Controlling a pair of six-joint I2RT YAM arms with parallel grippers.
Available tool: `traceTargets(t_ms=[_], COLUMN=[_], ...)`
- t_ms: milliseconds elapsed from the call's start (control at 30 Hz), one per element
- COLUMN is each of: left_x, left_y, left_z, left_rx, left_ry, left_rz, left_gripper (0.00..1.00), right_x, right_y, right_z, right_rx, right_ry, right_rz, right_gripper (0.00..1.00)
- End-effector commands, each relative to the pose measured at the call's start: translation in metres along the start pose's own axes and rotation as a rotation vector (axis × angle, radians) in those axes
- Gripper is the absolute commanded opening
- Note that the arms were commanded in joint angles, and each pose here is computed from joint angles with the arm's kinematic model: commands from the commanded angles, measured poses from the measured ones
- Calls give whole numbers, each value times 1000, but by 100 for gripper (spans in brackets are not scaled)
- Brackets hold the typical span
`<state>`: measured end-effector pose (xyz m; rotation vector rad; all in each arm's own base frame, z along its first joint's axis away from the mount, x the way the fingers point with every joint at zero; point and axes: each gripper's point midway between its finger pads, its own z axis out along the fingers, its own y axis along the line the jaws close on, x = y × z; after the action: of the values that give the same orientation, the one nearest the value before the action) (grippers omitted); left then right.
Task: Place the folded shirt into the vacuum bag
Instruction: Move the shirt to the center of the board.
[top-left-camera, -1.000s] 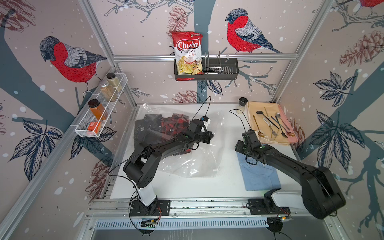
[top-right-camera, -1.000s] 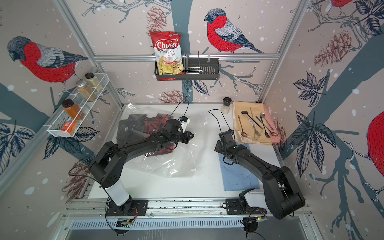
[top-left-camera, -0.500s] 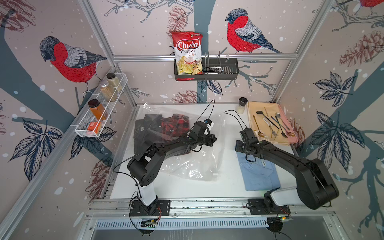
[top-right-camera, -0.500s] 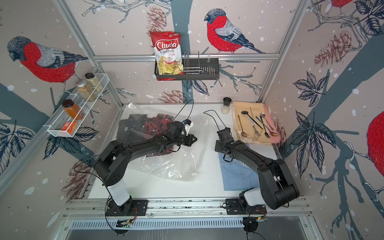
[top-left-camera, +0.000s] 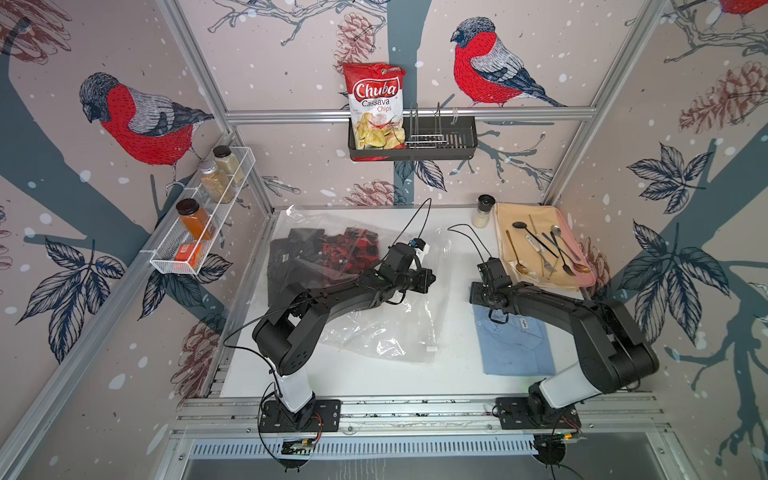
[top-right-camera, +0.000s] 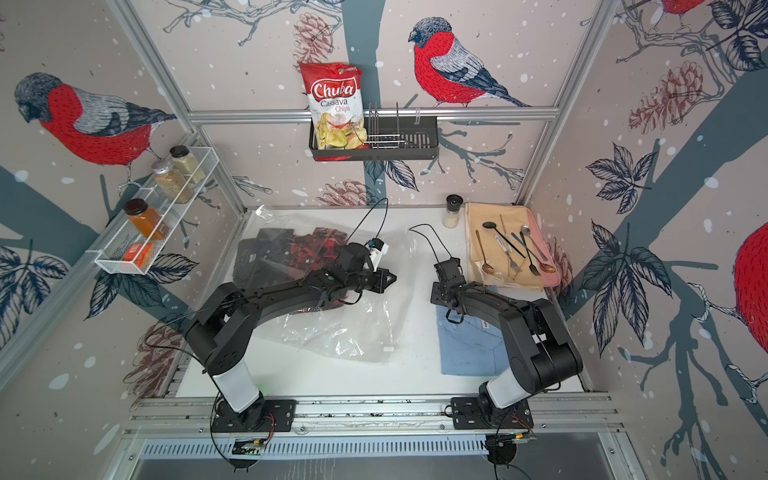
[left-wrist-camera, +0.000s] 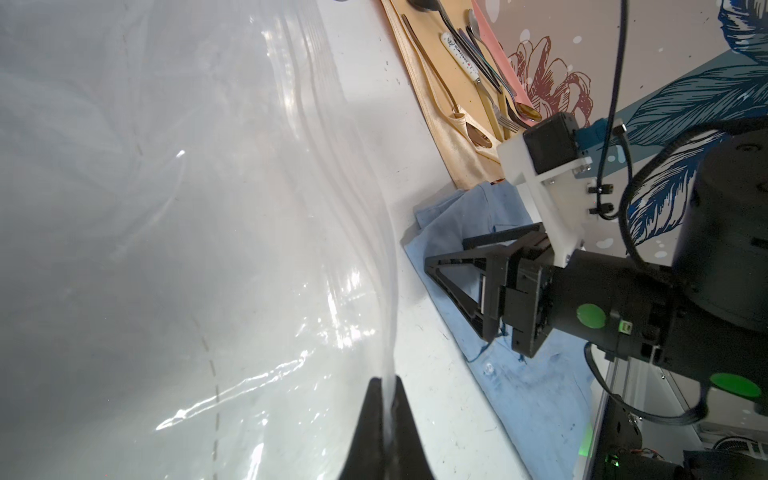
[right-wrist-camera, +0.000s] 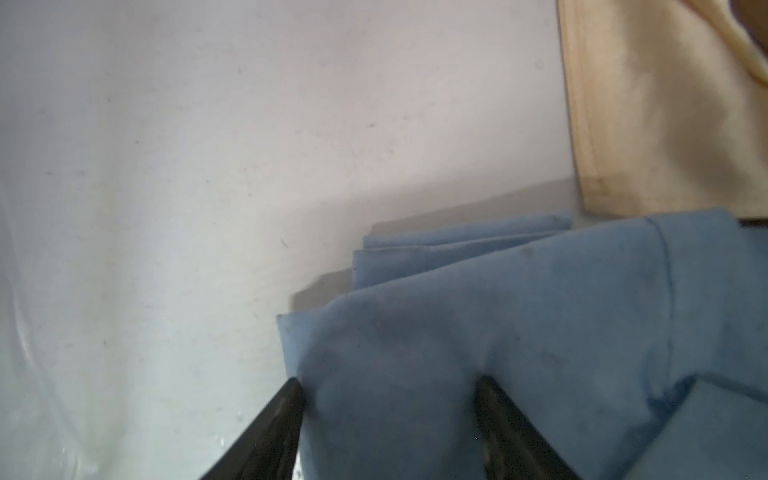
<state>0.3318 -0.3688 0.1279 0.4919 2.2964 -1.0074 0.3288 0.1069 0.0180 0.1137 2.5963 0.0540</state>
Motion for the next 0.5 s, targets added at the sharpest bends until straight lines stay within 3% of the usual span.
traceTargets(t_ms=[0, 167, 300, 467], left_x=[-7, -5, -3, -1], left_y=[-7, -5, -5, 1], left_z=[-1, 2, 3, -2], left_rx=[25, 24, 25, -10], left_ry=[-31, -27, -19, -26], left_rz=[4, -1, -3, 4], left_gripper=[0, 0, 0, 0], right_x=[39, 44, 51, 30], right_y=[14, 29, 31, 33], right_z=[4, 6, 12, -6], right_rx=[-66, -89, -70, -36], right_ry=[155, 172, 198, 130], right_rz=[2, -13, -22, -30], right_gripper=[63, 52, 61, 65])
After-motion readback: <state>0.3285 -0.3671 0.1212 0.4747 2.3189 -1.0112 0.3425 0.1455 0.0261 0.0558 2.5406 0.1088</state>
